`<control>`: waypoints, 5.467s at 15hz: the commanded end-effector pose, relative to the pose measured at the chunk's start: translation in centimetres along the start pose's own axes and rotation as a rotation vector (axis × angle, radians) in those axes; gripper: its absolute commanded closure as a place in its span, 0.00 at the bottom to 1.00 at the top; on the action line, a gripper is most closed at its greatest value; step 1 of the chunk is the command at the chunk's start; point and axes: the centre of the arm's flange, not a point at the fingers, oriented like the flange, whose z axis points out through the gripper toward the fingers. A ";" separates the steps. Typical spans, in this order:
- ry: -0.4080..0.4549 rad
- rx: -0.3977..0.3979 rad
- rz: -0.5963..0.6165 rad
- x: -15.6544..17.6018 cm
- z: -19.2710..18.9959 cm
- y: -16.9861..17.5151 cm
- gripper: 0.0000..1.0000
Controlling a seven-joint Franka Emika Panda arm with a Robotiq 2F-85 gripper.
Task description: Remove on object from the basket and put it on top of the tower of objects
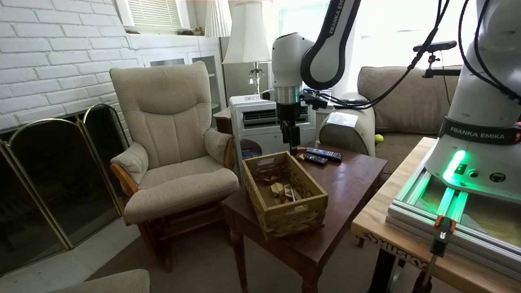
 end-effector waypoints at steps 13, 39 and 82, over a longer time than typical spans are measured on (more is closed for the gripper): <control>-0.094 -0.078 -0.119 3.3 9.0 -3.6 0.00; -0.052 -0.135 -0.256 5.0 16.2 -3.5 0.00; -0.068 -0.085 -0.066 4.5 2.4 -3.1 0.36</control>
